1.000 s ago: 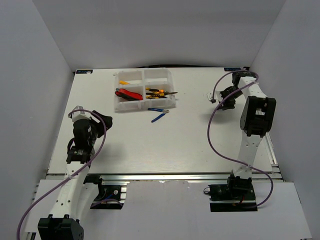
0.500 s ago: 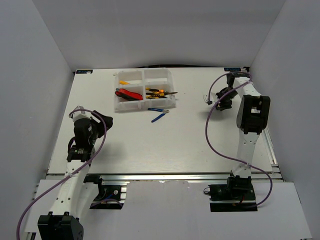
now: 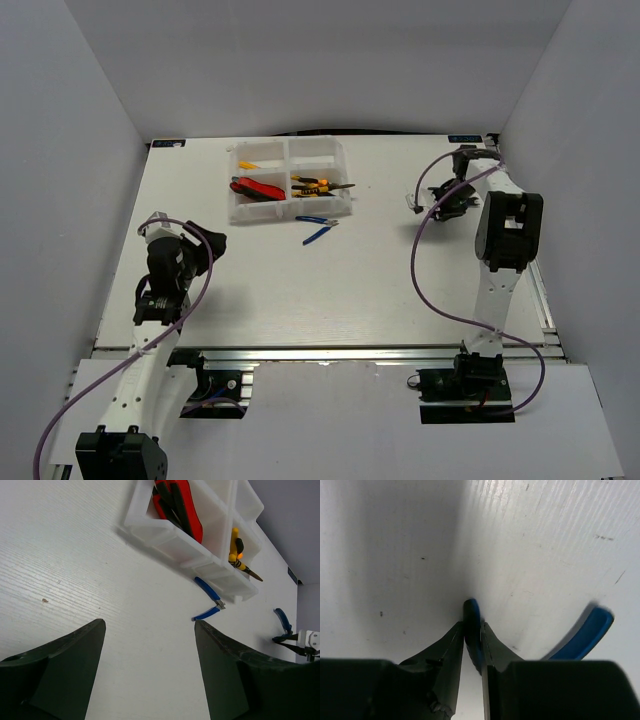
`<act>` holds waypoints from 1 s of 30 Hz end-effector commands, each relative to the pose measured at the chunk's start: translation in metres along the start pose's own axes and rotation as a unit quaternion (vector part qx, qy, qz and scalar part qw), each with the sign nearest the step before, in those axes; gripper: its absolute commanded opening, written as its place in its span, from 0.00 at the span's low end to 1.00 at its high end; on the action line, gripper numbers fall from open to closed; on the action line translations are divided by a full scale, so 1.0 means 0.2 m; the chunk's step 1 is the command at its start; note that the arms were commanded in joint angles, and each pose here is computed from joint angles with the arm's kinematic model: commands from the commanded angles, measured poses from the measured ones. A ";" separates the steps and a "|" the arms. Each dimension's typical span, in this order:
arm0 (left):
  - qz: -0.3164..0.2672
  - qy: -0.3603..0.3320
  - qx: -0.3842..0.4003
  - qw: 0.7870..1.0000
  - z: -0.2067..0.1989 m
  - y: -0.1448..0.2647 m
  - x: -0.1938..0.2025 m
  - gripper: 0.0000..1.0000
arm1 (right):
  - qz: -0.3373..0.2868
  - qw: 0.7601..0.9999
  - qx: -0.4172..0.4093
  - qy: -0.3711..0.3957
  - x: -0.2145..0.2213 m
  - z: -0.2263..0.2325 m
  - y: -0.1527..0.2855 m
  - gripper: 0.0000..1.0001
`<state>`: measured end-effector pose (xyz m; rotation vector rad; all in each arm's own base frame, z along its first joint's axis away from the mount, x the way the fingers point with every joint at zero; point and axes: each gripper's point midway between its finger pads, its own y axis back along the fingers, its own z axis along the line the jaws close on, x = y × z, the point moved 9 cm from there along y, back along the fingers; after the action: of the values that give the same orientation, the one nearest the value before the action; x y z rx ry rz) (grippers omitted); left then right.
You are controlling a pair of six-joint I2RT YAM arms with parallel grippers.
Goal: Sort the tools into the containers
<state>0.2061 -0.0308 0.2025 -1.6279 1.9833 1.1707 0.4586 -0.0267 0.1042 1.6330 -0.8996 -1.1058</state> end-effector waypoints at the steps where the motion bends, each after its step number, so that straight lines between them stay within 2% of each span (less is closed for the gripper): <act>1: -0.005 0.002 0.025 1.000 -0.02 0.02 -0.01 0.83 | -0.008 0.998 -0.031 -0.053 -0.04 0.13 -0.06 0.24; 3: -0.007 0.003 0.030 1.000 -0.02 0.03 0.00 0.83 | -0.030 0.997 0.006 -0.070 -0.13 0.11 0.01 0.16; 4: -0.009 0.004 0.032 0.999 -0.03 0.03 0.00 0.83 | -0.043 0.994 0.015 -0.105 -0.16 0.13 0.03 0.12; 5: -0.011 0.006 0.037 0.999 -0.03 0.03 0.00 0.83 | -0.055 0.991 0.033 -0.114 -0.21 0.11 0.09 0.03; 6: -0.012 0.007 0.040 0.999 -0.03 0.03 0.00 0.83 | -0.084 0.989 0.036 -0.112 -0.32 0.10 0.09 0.00; 8: -0.012 0.010 0.045 0.999 -0.03 0.03 0.00 0.83 | -0.110 0.982 0.059 -0.141 -0.41 0.10 0.17 0.00; 13: -0.008 0.007 0.053 0.999 -0.04 0.02 0.00 0.83 | -0.200 0.967 0.095 -0.123 -0.77 0.05 0.34 0.00; 16: -0.006 0.006 0.057 0.998 -0.05 0.02 0.00 0.83 | -0.263 0.950 0.122 -0.118 -1.00 -0.04 0.46 0.00; 19: -0.007 0.006 0.058 0.998 -0.05 0.02 0.00 0.83 | -0.333 0.921 0.161 -0.125 -1.18 -0.17 0.59 0.00; 20: -0.008 0.006 0.059 0.998 -0.05 0.02 0.00 0.83 | -0.371 0.902 0.179 -0.128 -1.26 -0.24 0.66 0.00; 22: -0.008 0.006 0.062 0.998 -0.05 0.03 -0.01 0.83 | -0.405 0.886 0.185 -0.131 -1.31 -0.32 0.68 0.00; 23: -0.008 0.007 0.062 0.998 -0.05 0.03 0.00 0.83 | -0.436 0.867 0.202 -0.133 -1.37 -0.39 0.74 0.00; 26: -0.006 0.008 0.063 0.998 -0.06 0.04 0.00 0.83 | -0.492 0.832 0.214 -0.143 -1.43 -0.50 0.75 0.00; 27: -0.005 0.008 0.063 0.998 -0.05 0.04 0.00 0.83 | -0.526 0.805 0.231 -0.147 -1.45 -0.58 0.78 0.00; 30: -0.004 0.011 0.061 0.998 -0.05 0.06 0.00 0.83 | -0.570 0.764 0.251 -0.168 -1.49 -0.73 0.77 0.00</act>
<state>0.2018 -0.0373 0.2078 -1.5969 2.0127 1.0424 0.4636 0.2207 0.3119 2.4035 -0.5496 -2.0434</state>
